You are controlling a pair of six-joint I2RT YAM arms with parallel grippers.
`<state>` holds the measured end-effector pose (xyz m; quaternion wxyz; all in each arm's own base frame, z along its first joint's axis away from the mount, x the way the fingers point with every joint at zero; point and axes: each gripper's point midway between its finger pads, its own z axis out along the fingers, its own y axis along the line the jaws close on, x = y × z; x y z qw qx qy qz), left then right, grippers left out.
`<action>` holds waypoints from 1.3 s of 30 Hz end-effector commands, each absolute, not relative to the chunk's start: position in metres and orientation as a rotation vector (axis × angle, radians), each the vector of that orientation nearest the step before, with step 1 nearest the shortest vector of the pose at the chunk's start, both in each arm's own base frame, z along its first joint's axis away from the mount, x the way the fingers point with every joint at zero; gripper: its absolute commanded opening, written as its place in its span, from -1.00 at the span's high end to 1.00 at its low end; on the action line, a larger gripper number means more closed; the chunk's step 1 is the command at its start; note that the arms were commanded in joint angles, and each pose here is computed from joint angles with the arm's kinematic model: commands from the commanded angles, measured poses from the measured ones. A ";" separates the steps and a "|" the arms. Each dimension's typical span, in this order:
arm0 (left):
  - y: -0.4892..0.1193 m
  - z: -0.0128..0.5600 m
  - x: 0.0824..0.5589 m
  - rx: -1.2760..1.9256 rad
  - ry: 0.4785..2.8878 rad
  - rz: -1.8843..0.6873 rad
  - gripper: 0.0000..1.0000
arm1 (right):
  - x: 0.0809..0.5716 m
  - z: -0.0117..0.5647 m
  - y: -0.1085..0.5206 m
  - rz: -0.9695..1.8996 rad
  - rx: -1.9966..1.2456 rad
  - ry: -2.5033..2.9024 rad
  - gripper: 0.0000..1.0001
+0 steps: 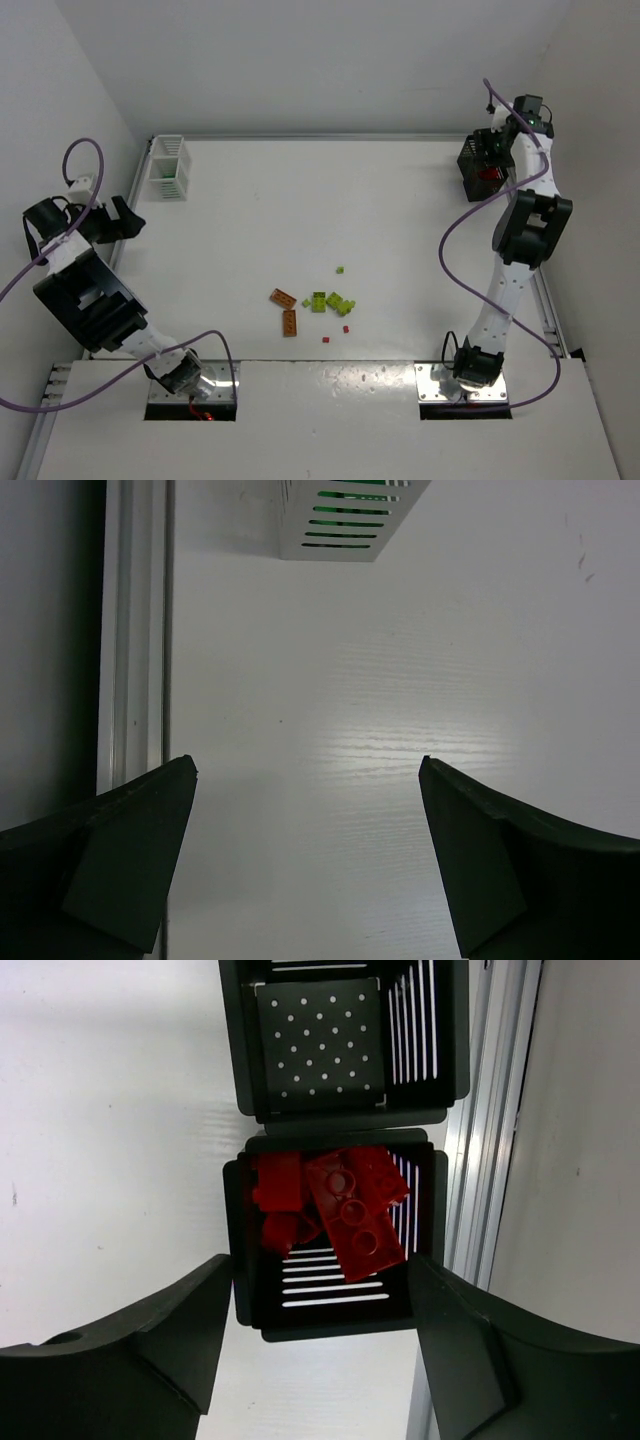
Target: Sort the legos into containers by color
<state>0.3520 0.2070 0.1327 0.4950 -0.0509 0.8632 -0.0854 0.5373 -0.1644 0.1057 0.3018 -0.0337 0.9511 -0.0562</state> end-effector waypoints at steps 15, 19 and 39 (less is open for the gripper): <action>0.061 0.189 0.362 0.406 2.075 -0.254 -0.99 | 0.494 0.192 -0.080 0.128 -0.250 2.370 -0.43; -0.037 0.169 0.341 0.740 2.111 -0.349 -0.99 | 0.474 0.198 -0.058 0.214 -0.276 2.357 -0.43; -0.268 0.094 0.211 1.537 2.031 -0.581 -0.37 | 0.366 0.150 -0.002 0.531 -0.153 2.424 -0.41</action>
